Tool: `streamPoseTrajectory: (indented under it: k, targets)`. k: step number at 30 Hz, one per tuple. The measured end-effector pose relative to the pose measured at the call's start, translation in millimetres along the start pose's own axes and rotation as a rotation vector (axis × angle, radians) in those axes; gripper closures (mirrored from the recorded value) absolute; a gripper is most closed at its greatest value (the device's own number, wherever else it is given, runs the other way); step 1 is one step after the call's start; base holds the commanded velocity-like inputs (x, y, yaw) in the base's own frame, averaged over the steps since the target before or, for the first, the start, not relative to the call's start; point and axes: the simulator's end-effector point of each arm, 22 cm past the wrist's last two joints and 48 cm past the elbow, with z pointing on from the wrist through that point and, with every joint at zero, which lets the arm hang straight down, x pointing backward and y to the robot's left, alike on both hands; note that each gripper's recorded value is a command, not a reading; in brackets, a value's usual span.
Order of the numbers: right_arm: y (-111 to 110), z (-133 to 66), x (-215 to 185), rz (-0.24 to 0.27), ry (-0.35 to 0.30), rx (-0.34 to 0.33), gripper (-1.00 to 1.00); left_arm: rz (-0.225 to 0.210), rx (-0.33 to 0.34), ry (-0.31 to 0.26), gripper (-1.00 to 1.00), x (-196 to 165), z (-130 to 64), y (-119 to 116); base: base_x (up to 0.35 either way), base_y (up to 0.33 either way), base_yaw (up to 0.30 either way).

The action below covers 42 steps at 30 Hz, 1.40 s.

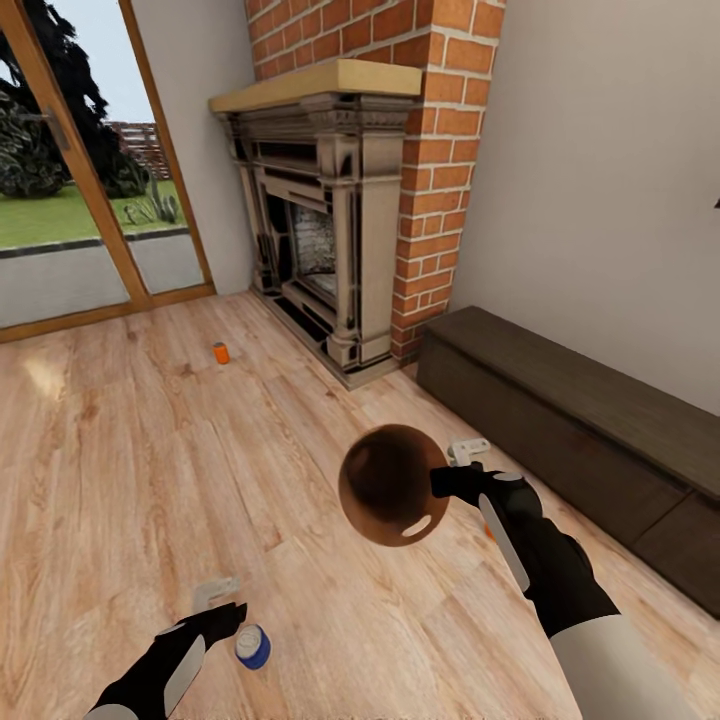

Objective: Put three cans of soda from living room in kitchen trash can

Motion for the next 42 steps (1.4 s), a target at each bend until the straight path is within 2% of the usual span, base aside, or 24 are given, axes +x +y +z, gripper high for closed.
streamPoseTrajectory:
  k: [8,15,19,27,42]
  targets:
    - [0,10.2,13,-0.001,-0.006,-0.001,1.00,0.002,-0.003,0.011,-1.00,16,16.2,2,0.000,0.000,-0.061]
    - [5,5.9,13,-0.005,-0.059,-0.010,1.00,0.004,-0.005,0.020,-1.00,31,30.5,5,0.000,0.000,-0.061]
    - [7,3.2,23,-0.006,-0.046,-0.013,1.00,0.004,-0.006,0.025,-1.00,39,38.7,6,0.000,0.000,-0.061]
    - [14,-2.6,36,-0.008,-0.062,-0.024,1.00,0.005,-0.009,0.037,-1.00,56,55.0,9,0.000,0.000,-0.061]
    - [18,1.2,46,-0.005,-0.050,-0.032,1.00,0.004,-0.015,0.058,-1.00,67,59.9,12,0.000,0.000,-0.060]
